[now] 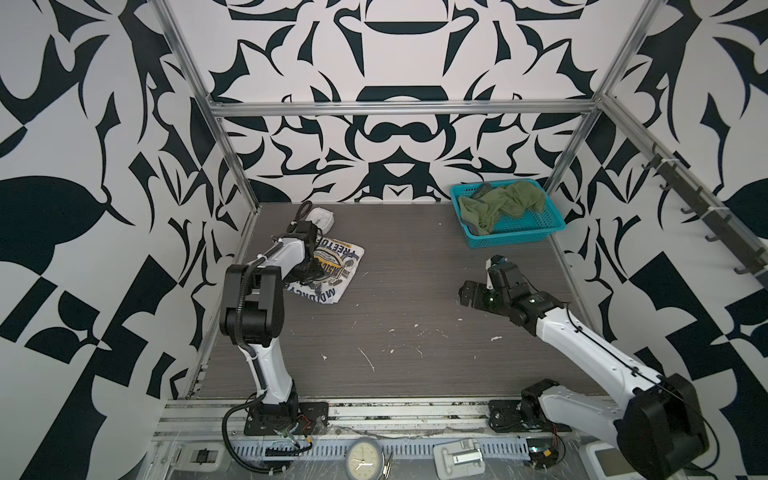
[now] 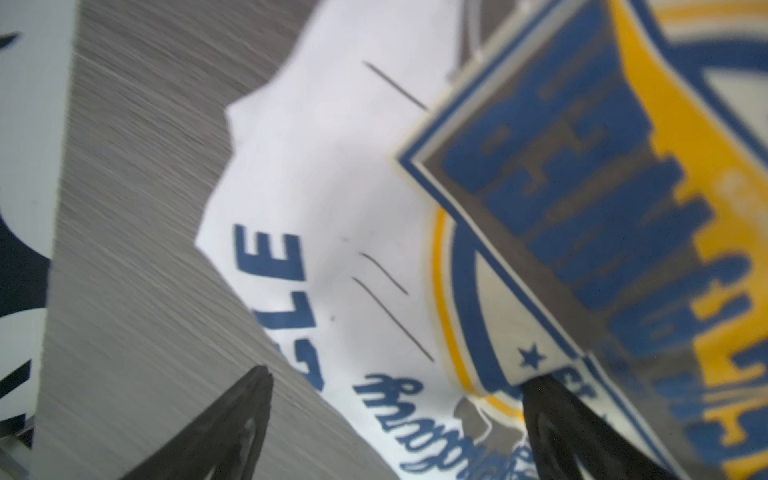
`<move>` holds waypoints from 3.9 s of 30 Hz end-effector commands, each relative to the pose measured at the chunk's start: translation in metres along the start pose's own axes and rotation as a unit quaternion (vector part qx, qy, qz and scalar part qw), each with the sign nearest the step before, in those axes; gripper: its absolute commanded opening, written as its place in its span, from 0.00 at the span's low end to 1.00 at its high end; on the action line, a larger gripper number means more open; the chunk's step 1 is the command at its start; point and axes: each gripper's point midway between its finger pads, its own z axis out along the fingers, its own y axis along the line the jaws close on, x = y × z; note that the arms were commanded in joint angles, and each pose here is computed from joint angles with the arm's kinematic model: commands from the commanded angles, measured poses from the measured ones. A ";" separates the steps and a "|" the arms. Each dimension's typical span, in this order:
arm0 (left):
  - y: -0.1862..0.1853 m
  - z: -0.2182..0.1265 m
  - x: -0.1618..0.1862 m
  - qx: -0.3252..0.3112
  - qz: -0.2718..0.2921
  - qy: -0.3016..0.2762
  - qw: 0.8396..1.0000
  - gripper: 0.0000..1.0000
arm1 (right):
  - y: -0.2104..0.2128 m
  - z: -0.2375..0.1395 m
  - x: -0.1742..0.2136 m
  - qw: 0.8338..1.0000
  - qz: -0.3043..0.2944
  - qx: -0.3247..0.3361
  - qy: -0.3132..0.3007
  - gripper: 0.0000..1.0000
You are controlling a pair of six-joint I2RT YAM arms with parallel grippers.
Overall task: Fold and stack the tank tops
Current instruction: 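Drag the folded bundle with the left gripper toward the white box, then release the folded bundle beside the box while the right gripper reaches the basket, then grasp the green tank top in the teal basket with the right gripper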
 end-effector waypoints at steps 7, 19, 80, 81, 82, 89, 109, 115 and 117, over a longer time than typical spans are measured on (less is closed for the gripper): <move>0.042 -0.004 -0.027 -0.023 -0.084 0.003 0.996 0.94 | -0.011 -0.019 -0.008 0.999 -0.016 0.020 -0.031 1.00; -0.062 -0.069 -0.016 0.062 0.049 -0.059 0.995 0.94 | -0.003 -0.012 -0.008 1.000 -0.005 0.005 -0.021 1.00; -0.013 -0.170 -0.019 0.312 -0.136 -0.152 0.928 0.98 | 0.000 -0.029 -0.209 0.990 0.002 0.078 -0.118 0.99; -0.004 -0.168 -0.007 0.318 -0.142 -0.157 0.924 1.00 | 0.000 -0.024 -0.222 0.989 0.010 0.075 -0.124 0.99; 0.004 -0.171 0.003 0.327 -0.144 -0.163 0.920 1.00 | -0.003 -0.017 -0.235 0.988 0.020 0.077 -0.132 0.99; 0.019 -0.176 0.051 0.369 -0.140 -0.190 0.899 0.99 | -0.045 0.049 -0.299 0.982 0.091 0.110 -0.125 0.97; 0.009 -0.134 0.092 0.381 -0.140 -0.141 0.903 1.00 | -0.109 0.224 -0.327 0.974 0.188 0.090 -0.090 0.83; 0.009 -0.130 0.089 0.375 -0.140 -0.141 0.906 0.99 | -0.122 0.240 -0.316 0.972 0.189 0.112 -0.083 0.54; 0.009 -0.128 0.090 0.371 -0.137 -0.137 0.908 1.00 | -0.121 0.238 -0.318 0.973 0.185 0.112 -0.085 0.39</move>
